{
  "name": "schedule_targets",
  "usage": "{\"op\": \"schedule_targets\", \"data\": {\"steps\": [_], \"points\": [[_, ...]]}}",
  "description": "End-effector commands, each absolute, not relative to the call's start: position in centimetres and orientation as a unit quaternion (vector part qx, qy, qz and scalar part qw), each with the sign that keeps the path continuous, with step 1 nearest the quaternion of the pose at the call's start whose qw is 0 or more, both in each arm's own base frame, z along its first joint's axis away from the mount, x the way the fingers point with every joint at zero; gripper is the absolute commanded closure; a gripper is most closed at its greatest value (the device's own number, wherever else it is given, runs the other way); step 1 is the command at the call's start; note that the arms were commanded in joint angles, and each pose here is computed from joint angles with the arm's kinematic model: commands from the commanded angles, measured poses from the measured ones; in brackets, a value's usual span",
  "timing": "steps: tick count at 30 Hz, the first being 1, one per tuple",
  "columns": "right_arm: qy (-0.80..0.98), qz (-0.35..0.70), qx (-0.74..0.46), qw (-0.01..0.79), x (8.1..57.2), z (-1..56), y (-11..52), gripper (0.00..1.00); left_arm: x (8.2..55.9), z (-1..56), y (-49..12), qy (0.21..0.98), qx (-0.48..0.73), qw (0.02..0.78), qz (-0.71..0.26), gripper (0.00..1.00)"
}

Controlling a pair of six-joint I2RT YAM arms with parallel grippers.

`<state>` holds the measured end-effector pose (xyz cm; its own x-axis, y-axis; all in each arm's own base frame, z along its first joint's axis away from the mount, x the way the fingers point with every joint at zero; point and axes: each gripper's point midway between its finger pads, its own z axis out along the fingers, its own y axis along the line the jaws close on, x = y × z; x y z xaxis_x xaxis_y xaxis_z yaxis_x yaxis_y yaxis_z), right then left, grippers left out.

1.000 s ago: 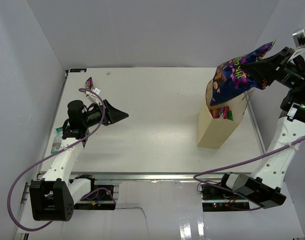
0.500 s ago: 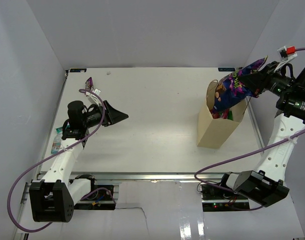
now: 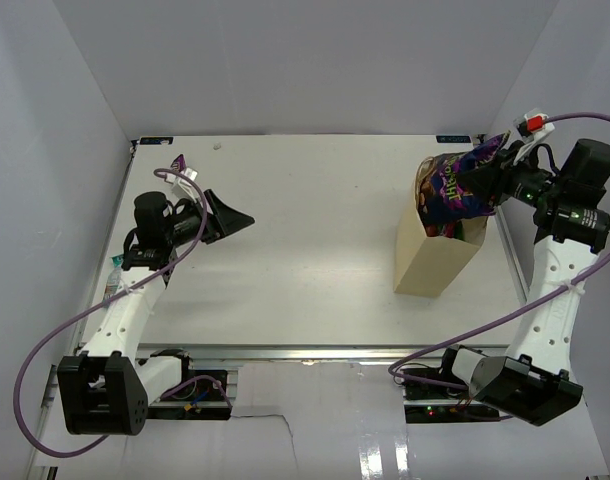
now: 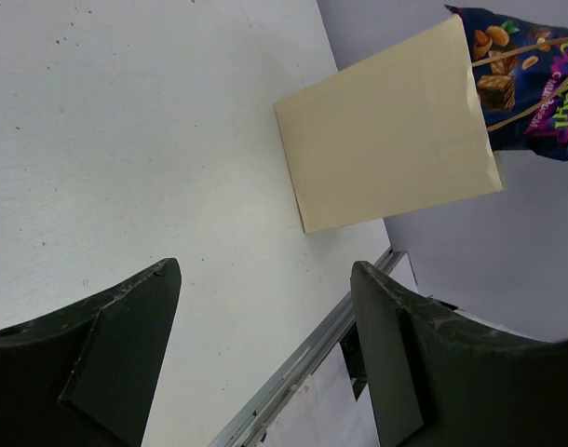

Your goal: Place the snacks into the paper bag

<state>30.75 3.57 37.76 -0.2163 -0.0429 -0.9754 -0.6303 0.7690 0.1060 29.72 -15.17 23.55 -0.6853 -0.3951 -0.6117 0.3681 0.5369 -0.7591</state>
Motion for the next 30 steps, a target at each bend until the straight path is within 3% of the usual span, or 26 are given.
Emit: {"op": "schedule_targets", "data": {"steps": [1,4,6,15,21,26,28,30], "points": [[0.709,0.212,-0.272,0.615,30.3,39.4,3.9,0.72,31.4,25.1,-14.4,0.776,-0.021,0.423,-0.467,0.16],[0.712,0.209,-0.273,0.612,30.3,38.9,3.9,0.56,32.6,25.2,-13.9,0.778,-0.047,0.427,-0.457,0.14],[0.713,0.207,-0.273,0.612,30.2,38.8,3.9,0.52,33.2,25.1,-13.8,0.78,-0.057,0.427,-0.453,0.14],[0.707,0.203,-0.284,0.615,29.7,38.9,4.2,0.5,38.1,23.2,-11.4,0.79,-0.177,0.42,-0.41,0.12],[0.692,0.214,-0.298,0.621,29.2,40.1,4.9,0.46,43.9,20.8,-6.3,0.77,-0.329,0.428,-0.339,0.08],[0.687,0.206,-0.296,0.631,29.7,41.2,4.9,0.3,49.2,16.8,0.1,0.752,-0.431,0.439,-0.236,0.08],[0.688,0.204,-0.288,0.634,30.4,41.4,4.8,0.24,51.8,17.3,2.6,0.748,-0.434,0.464,-0.189,0.07],[0.695,0.212,-0.275,0.63,31.1,41.1,4.8,0.22,54.2,13.6,4.7,0.771,-0.428,0.457,-0.12,0.07]]}}
